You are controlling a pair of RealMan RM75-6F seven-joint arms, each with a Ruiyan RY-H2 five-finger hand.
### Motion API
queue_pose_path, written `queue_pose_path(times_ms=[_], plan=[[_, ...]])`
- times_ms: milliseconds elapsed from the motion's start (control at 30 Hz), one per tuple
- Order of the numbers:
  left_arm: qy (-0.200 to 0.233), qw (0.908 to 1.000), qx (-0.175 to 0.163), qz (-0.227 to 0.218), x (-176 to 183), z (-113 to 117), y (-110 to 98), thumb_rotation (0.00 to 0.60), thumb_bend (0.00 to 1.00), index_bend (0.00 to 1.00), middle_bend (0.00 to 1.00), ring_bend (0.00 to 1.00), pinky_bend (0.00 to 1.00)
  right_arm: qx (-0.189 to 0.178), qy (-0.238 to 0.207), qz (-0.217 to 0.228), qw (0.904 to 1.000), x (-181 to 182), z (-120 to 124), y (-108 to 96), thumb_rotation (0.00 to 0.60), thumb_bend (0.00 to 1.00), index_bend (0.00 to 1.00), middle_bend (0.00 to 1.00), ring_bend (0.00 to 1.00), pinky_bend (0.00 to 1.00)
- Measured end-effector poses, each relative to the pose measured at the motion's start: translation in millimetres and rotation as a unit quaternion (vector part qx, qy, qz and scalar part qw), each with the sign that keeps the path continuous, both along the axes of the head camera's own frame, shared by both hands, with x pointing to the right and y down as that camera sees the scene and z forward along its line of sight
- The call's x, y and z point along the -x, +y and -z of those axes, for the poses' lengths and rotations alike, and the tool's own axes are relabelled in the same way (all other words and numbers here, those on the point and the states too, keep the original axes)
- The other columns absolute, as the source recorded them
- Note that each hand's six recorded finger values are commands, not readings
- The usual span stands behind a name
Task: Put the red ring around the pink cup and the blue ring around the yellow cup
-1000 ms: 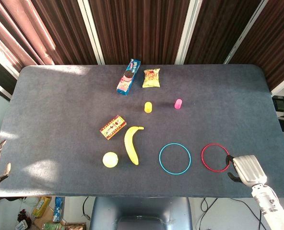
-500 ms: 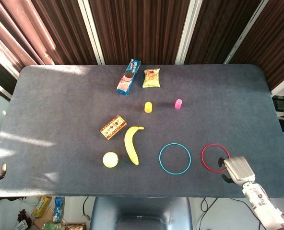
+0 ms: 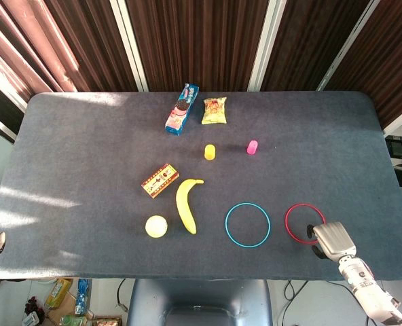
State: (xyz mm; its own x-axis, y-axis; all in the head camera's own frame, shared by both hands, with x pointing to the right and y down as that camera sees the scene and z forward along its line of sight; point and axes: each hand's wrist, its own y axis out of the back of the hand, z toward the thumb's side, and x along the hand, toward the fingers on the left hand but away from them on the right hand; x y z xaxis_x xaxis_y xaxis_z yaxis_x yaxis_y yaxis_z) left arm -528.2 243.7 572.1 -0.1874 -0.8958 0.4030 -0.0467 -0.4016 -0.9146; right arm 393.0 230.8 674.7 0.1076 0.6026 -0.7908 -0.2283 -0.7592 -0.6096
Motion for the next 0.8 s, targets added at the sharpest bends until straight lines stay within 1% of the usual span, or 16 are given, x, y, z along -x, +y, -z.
queue_pose_path(times_ms=[367, 800], plan=[[0.001, 1.0, 0.001, 0.004, 1.4, -0.3, 0.5, 0.6, 0.43, 0.13, 0.0, 0.0, 0.13, 0.007, 0.008, 0.005, 0.9999, -2.5, -5.8, 4.1, 0.6, 0.45, 0.6, 0.83, 0.98, 0.94], [0.001, 1.0, 0.004, 0.009, 3.5, -1.0, 2.7, 0.6, 0.43, 0.13, 0.0, 0.0, 0.13, 0.003, 0.018, 0.006, 0.9998, -7.9, -9.6, 4.7, 0.6, 0.45, 0.63, 0.84, 0.99, 0.94]])
